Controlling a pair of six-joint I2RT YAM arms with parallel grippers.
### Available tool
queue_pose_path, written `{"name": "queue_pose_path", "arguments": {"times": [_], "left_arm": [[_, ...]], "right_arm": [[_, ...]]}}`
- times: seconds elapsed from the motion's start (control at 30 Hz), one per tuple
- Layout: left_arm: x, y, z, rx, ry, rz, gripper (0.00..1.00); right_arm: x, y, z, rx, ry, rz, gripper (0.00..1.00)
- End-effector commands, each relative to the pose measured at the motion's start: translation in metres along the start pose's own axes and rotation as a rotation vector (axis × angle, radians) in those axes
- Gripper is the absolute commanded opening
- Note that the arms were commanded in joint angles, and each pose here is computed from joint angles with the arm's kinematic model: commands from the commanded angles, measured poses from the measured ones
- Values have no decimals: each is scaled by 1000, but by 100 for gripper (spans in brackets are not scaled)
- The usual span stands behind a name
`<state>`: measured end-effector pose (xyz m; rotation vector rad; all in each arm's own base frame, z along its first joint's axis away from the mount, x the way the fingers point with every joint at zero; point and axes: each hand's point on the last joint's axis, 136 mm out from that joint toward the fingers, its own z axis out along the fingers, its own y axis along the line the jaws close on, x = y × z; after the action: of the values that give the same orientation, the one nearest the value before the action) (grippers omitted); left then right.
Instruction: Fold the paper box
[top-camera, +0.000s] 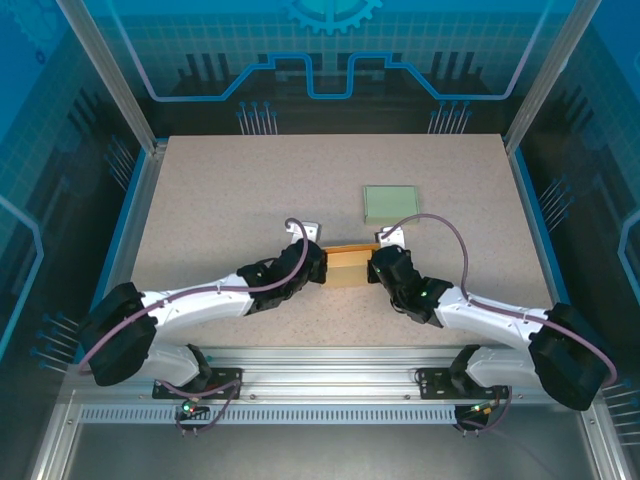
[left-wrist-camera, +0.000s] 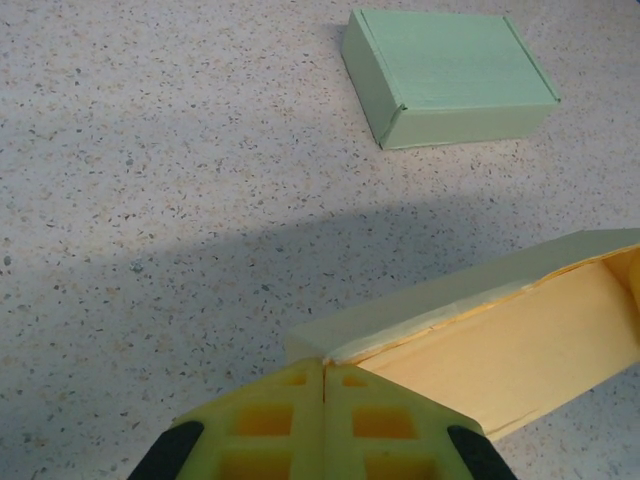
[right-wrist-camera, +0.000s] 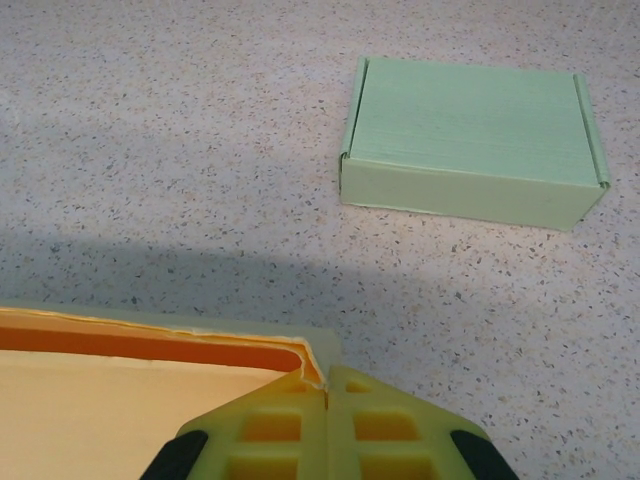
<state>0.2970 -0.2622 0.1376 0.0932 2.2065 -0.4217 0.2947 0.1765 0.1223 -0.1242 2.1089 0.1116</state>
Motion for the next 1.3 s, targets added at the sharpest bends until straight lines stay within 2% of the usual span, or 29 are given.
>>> {"name": "queue_pose_path", "arguments": {"times": [0.0,0.2,0.6,1.07,1.27], "left_arm": [[-7,-28,0,123,10,-71,0],[-5,-26,-3,131,9,-87,0],[31,-14,2,126,63,-128,0],[60,-12,4,88,89,-57,0],[70,-14,3,116,77,-47,0]], "right_arm": [[37,3,4,-22,114,-49,0],[42,7,7,-23,126,-61,0],[44,6,6,-14,114,-64,0],[44,6,2,-27,78,-54,0],[47,2,-1,-23,61,-48,0]]}}
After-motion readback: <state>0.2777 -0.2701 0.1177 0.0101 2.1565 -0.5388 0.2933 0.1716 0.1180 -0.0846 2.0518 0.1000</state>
